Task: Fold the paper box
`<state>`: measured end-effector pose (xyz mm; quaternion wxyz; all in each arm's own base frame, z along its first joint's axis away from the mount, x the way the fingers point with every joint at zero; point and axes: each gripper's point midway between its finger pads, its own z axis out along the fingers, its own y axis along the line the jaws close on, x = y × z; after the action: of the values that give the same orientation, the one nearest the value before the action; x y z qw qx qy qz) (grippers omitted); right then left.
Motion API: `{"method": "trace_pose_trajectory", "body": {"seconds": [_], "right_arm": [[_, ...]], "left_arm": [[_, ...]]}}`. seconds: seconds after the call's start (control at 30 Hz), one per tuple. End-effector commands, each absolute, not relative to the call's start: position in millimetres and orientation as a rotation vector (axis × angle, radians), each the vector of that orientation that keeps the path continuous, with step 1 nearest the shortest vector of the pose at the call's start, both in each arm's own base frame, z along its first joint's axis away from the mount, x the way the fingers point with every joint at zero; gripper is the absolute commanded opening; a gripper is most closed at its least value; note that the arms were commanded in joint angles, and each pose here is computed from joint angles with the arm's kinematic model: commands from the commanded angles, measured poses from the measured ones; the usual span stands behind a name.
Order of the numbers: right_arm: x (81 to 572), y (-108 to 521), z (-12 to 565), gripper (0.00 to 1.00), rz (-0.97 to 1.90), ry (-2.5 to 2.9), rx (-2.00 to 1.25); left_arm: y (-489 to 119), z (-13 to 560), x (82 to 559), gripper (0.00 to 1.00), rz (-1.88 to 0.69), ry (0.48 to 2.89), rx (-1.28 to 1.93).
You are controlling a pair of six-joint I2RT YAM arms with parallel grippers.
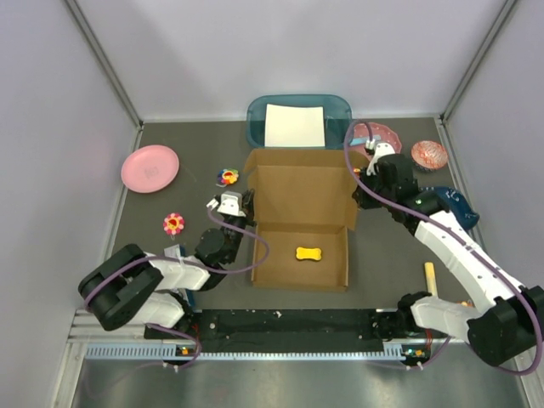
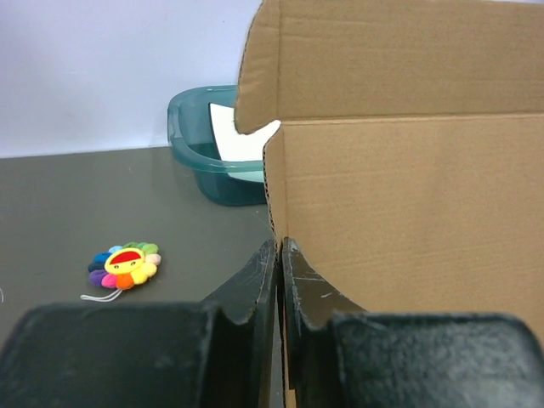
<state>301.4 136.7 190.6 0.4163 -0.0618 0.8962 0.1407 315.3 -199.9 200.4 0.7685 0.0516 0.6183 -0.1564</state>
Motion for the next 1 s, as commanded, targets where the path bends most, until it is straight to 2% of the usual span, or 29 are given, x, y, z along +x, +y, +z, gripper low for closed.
{"method": "trace_pose_trajectory", "body": {"seconds": [0.0, 0.1, 0.2, 0.3, 0.4, 0.43, 0.5, 0.57, 0.6, 0.67, 0.7, 0.77, 0.97], "right_arm": [[307.4, 128.1, 213.1, 0.00, 0.306, 2.126, -0.135], [306.5, 125.3, 214.7, 0.00, 0.293, 2.111, -0.125], [305.6, 122.9, 217.2, 0.00, 0.271, 2.090, -0.116], [304.4, 123.2, 218.2, 0.00, 0.259, 2.081, -0.121], [303.0, 124.8, 219.8, 0.00, 0.255, 2.074, -0.130], [303.0, 125.0, 220.6, 0.00, 0.253, 2.070, -0.131], [301.7, 124.4, 222.0, 0.00, 0.238, 2.062, -0.145], [299.7, 123.4, 222.3, 0.00, 0.226, 2.056, -0.153], [298.1, 122.8, 223.1, 0.00, 0.226, 2.050, -0.155], [297.3, 122.1, 223.3, 0.00, 0.221, 2.046, -0.157], [296.5, 122.2, 222.8, 0.00, 0.221, 2.046, -0.160], [296.3, 122.0, 224.5, 0.00, 0.215, 2.040, -0.164], [295.4, 124.5, 223.3, 0.00, 0.218, 2.043, -0.177]], "left_arm": [[-178.2, 286.8, 298.8, 0.16, -0.424, 1.054, -0.041], [-173.6, 290.7, 296.5, 0.23, -0.401, 1.075, -0.030], [-162.5, 290.4, 296.6, 0.27, -0.353, 1.123, -0.050], [-153.2, 291.0, 295.8, 0.35, -0.313, 1.154, -0.063], [-153.2, 296.4, 294.6, 0.47, -0.293, 1.160, -0.019], [-159.3, 304.5, 294.0, 0.56, -0.313, 1.148, 0.017], [-168.2, 292.8, 298.2, 0.62, -0.294, 1.238, 0.112], [-180.7, 311.9, 295.4, 0.64, -0.364, 1.262, 0.199], [-186.0, 290.8, 294.9, 0.65, -0.357, 1.369, 0.285], [-187.0, 310.0, 289.6, 0.67, -0.419, 1.389, 0.325], [-186.2, 292.4, 287.1, 0.68, -0.412, 1.482, 0.376], [-185.2, 307.9, 286.5, 0.70, -0.472, 1.525, 0.386], [-191.8, 275.1, 276.0, 0.74, -0.542, 1.906, 0.528]]}}
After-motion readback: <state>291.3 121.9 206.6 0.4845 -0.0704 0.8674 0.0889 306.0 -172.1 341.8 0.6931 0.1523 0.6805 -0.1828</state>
